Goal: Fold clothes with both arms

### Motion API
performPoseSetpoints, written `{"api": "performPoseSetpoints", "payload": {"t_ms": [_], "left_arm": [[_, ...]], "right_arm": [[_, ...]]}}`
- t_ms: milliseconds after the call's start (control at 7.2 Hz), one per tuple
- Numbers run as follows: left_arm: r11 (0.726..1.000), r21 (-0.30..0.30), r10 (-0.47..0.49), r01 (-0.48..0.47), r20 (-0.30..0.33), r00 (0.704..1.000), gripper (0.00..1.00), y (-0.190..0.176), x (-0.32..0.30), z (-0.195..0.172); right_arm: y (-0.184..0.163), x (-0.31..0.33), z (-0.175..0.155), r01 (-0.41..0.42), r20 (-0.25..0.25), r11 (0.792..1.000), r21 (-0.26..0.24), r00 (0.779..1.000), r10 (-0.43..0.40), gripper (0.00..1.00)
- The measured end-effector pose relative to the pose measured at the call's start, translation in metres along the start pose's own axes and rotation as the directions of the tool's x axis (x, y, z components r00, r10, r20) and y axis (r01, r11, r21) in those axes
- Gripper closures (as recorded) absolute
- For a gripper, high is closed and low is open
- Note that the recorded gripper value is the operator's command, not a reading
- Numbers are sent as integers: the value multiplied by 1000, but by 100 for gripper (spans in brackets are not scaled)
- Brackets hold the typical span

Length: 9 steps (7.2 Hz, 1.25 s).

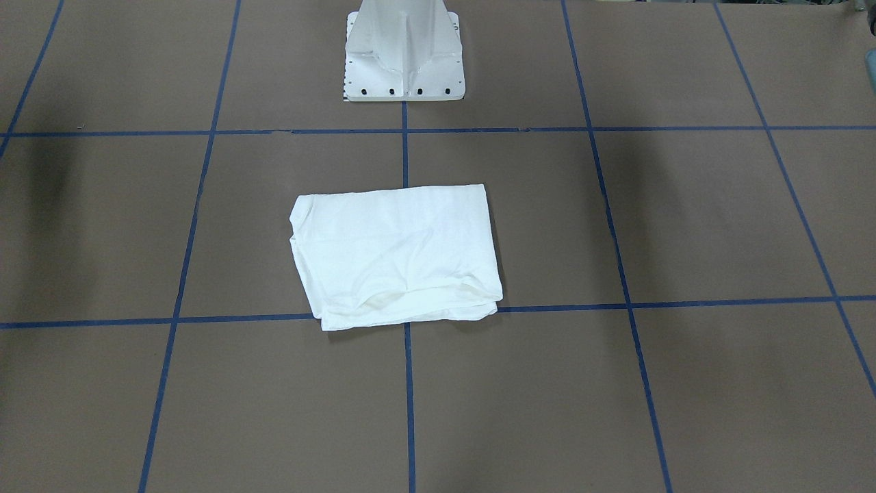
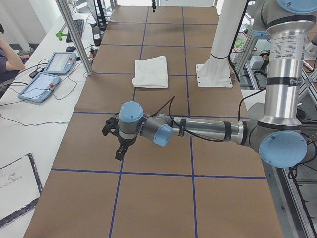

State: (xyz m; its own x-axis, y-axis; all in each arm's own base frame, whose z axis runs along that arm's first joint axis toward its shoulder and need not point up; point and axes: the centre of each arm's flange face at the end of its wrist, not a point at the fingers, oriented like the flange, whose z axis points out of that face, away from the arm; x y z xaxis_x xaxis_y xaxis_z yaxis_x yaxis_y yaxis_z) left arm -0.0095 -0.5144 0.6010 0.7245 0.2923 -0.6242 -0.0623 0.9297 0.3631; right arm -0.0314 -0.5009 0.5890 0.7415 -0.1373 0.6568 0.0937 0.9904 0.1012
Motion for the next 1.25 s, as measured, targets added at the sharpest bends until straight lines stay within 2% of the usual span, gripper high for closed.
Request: {"api": "performPoseSetpoints", "payload": {"t_ms": [417,694,833,1250], "left_arm": [[979,-152,-132,133,18,991,1,27,-21,12],[963,-207,-170,172,29,985,1,41,-50,-3],[958,-225,-178,178,22,984,1,45,-59,-11],[959,-222,-183,174,-21,983,1,45,-61,-20]], "right_arm": [[8,11,-2,-103,86,995,-18,991,104,0],[13,24,-11,-145,138,989,-14,980,145,0],[16,29,-14,-156,147,988,-10,977,156,0],[29,46,-14,-175,146,984,-7,974,175,0]]}}
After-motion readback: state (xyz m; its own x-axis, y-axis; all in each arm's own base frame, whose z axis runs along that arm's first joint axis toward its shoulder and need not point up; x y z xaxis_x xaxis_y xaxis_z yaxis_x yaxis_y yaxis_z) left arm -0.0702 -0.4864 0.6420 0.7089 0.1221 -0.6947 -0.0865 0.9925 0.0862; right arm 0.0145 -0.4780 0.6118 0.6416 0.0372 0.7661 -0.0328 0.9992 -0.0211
